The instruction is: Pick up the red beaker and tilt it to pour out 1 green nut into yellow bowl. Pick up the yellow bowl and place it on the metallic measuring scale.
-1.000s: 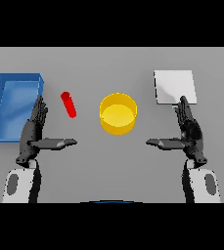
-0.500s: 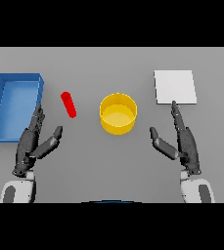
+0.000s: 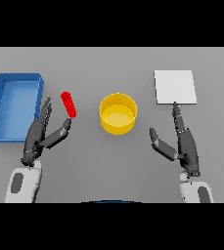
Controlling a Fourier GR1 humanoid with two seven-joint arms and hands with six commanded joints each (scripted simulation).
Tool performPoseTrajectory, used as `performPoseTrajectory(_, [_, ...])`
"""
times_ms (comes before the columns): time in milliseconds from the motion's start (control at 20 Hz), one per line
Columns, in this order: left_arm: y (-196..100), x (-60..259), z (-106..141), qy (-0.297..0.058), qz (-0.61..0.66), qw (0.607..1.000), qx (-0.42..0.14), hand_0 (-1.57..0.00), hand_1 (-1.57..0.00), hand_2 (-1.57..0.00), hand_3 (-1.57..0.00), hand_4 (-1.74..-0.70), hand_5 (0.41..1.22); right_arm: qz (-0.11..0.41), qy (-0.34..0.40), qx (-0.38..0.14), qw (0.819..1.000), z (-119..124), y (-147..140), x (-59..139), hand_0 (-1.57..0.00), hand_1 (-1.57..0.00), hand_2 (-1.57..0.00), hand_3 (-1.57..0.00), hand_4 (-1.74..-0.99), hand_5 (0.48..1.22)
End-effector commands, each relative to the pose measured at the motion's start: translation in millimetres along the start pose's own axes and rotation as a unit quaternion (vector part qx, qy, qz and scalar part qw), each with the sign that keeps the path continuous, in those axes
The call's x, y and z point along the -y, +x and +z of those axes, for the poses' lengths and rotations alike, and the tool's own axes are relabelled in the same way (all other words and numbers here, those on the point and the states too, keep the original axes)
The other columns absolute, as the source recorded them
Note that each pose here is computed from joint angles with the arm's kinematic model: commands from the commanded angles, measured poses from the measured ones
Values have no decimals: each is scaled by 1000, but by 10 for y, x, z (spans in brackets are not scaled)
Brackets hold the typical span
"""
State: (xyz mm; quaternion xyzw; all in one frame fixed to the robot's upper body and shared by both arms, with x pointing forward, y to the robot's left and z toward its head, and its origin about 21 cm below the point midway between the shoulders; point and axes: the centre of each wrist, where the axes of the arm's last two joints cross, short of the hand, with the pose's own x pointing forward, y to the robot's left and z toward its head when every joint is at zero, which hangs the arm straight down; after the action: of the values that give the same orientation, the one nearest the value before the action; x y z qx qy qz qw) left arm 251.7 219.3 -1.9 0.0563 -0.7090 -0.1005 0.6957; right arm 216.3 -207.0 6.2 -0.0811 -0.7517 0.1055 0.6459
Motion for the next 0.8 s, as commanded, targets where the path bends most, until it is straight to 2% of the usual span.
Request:
performPoseTrajectory(0, [-32, 39, -78, -1, -2, 1000, 0, 1, 1, 1, 1, -1139, 636, -7, 4, -4, 1000, -36, 1, 3, 1, 1, 1, 1, -1171, 653])
performPoseTrajectory(300, [-161, 56, -432, 9, -6, 1000, -8, 1, 1, 1, 1, -1154, 629, -13, 6, 4, 1000, -58, 22, 25, 1, 1, 1, 1, -1229, 667])
performPoseTrajectory(450, [-252, 112, -595, 8, 0, 1000, -8, 1, 1, 1, 1, -1180, 635, -9, 10, 5, 1000, -50, 28, 26, 1, 1, 1, 1, -1239, 668])
performPoseTrajectory(750, [-251, 239, -830, 4, -27, 1000, 14, 1, 1, 1, 1, -1242, 657, -6, 10, 10, 1000, -37, 37, 45, 1, 1, 1, 1, -1250, 683])
